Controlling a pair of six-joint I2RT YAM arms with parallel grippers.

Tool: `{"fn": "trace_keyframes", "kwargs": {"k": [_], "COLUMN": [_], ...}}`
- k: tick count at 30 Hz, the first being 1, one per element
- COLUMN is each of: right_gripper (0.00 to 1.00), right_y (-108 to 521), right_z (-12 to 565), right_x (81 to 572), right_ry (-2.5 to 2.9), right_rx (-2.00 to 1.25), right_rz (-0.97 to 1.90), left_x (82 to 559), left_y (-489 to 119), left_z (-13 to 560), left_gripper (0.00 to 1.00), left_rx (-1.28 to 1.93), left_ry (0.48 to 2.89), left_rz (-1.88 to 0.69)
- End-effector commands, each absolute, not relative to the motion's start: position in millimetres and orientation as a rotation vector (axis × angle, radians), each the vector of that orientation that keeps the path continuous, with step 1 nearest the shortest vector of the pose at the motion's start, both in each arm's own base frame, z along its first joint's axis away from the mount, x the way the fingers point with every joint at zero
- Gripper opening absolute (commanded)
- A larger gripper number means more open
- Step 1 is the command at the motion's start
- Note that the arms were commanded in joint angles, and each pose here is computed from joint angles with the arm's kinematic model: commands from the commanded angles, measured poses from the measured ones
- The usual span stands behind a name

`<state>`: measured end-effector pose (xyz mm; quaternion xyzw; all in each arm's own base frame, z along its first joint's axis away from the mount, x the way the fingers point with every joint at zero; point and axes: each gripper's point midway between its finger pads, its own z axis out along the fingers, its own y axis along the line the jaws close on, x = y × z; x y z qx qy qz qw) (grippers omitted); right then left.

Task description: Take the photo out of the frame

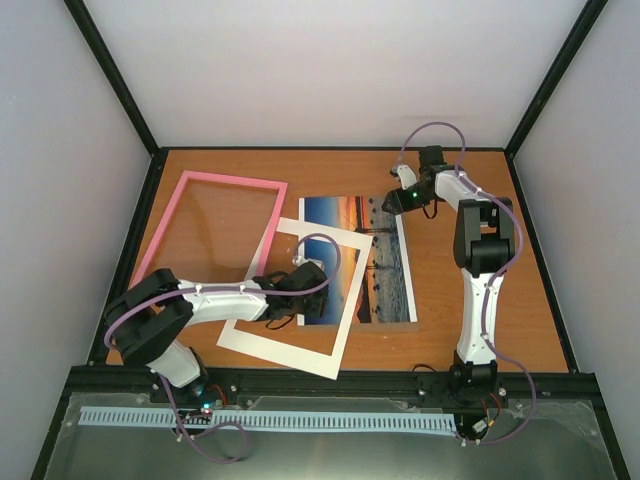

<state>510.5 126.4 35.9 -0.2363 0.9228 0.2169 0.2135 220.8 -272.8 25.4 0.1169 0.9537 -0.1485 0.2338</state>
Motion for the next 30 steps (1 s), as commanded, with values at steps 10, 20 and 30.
{"fn": "trace_keyframes", "kwargs": {"k": [10,20,30], "right_gripper": [0.58,0.47,0.41], "right_y": [109,129,145], "right_z": [23,25,48], "right_x": [521,503,467], "right_ry": [2.569,2.511,2.383], "right_rx": [-0.596,-0.714,-0.859], "right_rz": [0.673,0.901,1.057], "left_x": [209,211,210], "left_y": [-271,-274,-276], "left_z": [1,-6,-10], "left_gripper": [0.67,0.67,0.67], "left_rx": [0.373,0.387,0.404], "left_ry": [2.738,2.762,2.775], "left_rz": [-0.354,-0.328,-0.324]}}
